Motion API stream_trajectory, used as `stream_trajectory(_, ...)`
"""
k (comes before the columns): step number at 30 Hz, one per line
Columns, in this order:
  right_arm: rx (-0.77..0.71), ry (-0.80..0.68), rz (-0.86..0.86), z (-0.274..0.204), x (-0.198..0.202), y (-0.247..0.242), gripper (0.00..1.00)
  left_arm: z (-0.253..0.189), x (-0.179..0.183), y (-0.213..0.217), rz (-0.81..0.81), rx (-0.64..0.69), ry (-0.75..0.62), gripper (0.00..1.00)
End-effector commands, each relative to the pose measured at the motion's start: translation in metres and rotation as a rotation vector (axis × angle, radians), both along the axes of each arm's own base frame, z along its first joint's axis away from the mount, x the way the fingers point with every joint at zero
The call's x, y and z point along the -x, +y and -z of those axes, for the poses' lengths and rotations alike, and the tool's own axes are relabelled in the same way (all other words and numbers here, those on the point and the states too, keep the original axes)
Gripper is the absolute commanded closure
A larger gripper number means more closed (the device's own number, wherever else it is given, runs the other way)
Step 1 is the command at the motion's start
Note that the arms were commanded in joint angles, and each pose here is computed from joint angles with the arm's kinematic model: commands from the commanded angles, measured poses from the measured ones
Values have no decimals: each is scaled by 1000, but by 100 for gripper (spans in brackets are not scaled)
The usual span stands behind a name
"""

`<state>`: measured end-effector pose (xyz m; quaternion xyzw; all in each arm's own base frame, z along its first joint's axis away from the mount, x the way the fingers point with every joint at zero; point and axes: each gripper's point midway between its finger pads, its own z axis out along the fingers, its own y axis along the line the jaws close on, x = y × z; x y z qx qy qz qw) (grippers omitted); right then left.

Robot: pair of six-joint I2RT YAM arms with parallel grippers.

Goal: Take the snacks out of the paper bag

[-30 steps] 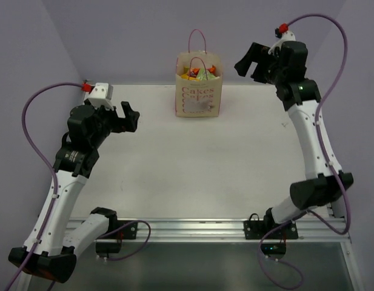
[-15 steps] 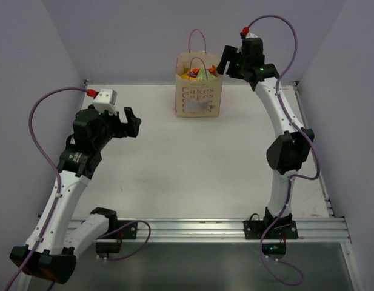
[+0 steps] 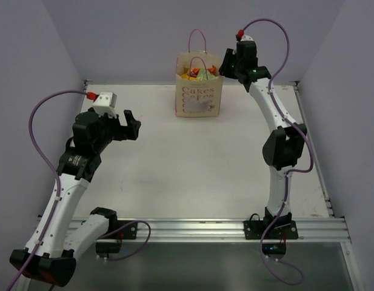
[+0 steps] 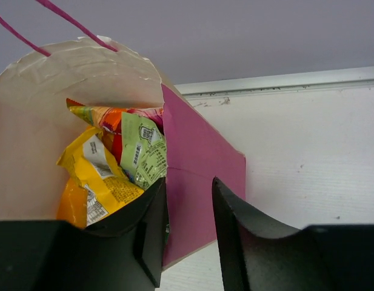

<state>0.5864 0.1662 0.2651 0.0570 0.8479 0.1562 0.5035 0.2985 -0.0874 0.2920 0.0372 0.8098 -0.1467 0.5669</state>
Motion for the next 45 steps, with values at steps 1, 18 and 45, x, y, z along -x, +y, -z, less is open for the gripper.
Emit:
stream_trajectory(1, 4, -72, 19, -21, -6, 0, 66, 2, 6, -4, 13, 20, 7, 0)
stream_trajectory(18, -34, 1, -32, -45, 69, 7, 100, -10, 7, -6, 28, 28, -3, 0)
stream_trajectory(45, -89, 136, -150, -6, 274, -25, 100, -57, -49, -128, 351, 80, 29, 0)
